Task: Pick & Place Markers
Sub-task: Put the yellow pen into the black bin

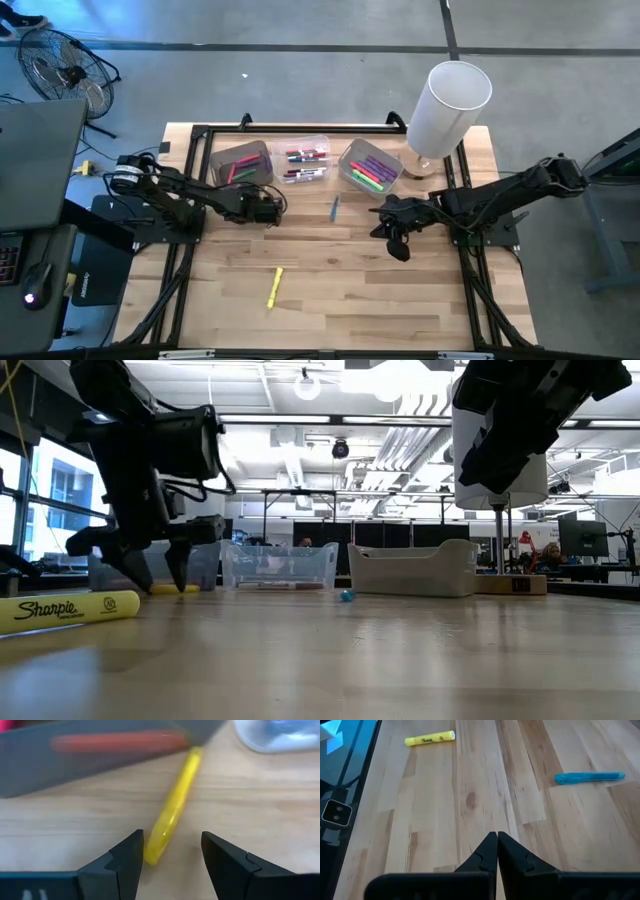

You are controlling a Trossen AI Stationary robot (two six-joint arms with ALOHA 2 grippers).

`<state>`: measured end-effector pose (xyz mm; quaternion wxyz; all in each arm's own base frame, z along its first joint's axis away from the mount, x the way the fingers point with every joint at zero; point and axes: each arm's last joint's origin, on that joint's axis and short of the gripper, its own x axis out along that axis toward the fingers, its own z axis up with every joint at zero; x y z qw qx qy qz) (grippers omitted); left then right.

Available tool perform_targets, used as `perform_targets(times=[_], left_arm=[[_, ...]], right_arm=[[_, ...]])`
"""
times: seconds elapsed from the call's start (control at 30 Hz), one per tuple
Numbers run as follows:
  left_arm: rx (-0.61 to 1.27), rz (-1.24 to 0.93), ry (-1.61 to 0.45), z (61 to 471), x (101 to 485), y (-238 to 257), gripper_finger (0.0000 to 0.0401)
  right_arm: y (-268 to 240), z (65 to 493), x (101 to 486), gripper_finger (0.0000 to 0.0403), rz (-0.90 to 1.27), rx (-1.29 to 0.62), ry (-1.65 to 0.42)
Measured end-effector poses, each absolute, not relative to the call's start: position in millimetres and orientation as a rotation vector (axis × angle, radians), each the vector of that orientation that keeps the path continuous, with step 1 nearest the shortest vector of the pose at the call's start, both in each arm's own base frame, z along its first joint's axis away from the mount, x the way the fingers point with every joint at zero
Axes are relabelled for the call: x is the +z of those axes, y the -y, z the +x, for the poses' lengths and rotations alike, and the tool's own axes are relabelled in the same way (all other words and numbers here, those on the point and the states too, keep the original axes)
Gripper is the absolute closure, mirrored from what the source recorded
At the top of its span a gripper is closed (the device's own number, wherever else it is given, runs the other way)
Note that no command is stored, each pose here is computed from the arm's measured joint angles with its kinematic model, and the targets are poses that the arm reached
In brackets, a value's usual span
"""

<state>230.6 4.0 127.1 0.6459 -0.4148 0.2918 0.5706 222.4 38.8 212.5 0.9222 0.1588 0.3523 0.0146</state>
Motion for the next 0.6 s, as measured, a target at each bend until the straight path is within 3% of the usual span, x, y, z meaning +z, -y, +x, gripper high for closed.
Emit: perform_targets(times=[0.4,0.6], left_arm=[[1.179,-0.927,-0.732,240.1,132.0,-2.2,0.0206],[1.224,-0.937,-0.819,239.1,122.5,-8.7,0.0239]], right_arm=[[-38.6,222.4,212.3,0.0401,0.321,0.022,-0.724],[-38.8,222.2,212.2,0.0402,0.325,0.028,-0.727]])
